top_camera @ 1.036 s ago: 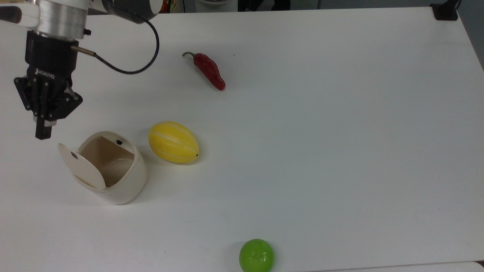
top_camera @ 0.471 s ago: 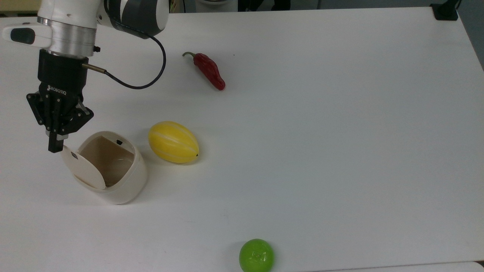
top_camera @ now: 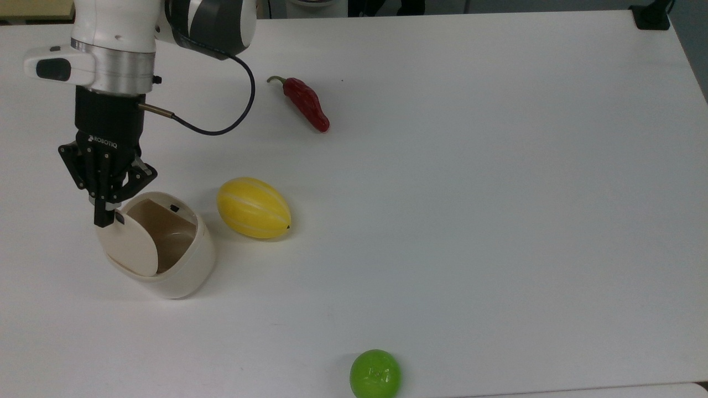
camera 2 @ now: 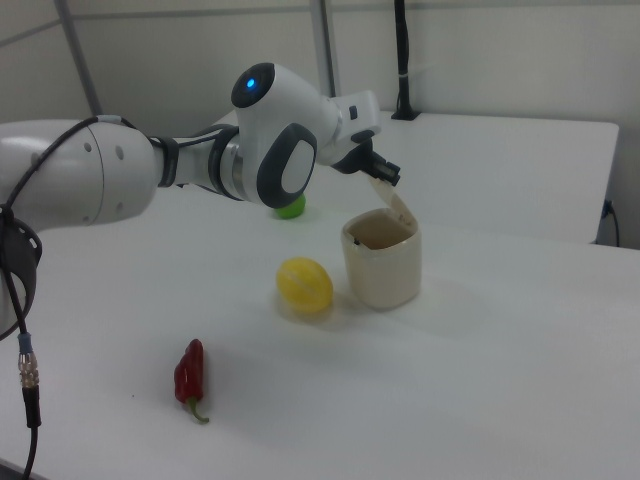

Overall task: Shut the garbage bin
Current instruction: 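Push the raised lid down over the bin opening with the gripper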

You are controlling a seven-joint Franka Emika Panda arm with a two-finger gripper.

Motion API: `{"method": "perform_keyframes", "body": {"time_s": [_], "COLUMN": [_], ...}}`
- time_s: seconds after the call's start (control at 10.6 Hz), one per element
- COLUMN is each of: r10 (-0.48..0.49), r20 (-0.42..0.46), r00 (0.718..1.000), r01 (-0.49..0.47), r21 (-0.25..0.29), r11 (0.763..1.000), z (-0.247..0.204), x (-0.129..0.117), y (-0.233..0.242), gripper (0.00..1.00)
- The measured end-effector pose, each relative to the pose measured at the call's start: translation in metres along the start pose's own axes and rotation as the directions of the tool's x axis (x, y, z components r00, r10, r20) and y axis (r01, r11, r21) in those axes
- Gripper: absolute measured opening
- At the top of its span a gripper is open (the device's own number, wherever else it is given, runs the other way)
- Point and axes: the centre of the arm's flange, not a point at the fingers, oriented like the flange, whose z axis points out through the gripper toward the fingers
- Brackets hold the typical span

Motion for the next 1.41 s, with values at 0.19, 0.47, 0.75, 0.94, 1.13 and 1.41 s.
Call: {"method": "perform_keyframes", "body": {"time_s": [0.19, 0.47, 0.75, 0.94, 1.13, 1.41], "r10": [-0.013, -0.020, -0.030, -0.034, -0.051, -0.064], "r20": [0.064, 0.162, 0.214, 0.252, 0.288, 0.310], "r00": [0.998, 0.987, 0.976, 0.967, 0.956, 0.949], "r01": [0.014, 0.024, 0.036, 0.043, 0.065, 0.080], "r21": [-0.016, -0.026, -0.026, -0.029, -0.038, -0.040], "r11": [1.000, 0.999, 0.999, 0.999, 0.997, 0.996], "z": [0.001, 0.001, 0.004, 0.006, 0.008, 0.012], "x": [-0.004, -0.012, -0.019, -0.025, -0.031, -0.037], "y": [-0.002, -0.009, -0.019, -0.022, -0.026, -0.030], "gripper": [0.01, 0.01, 0.01, 0.01, 0.01, 0.01]}}
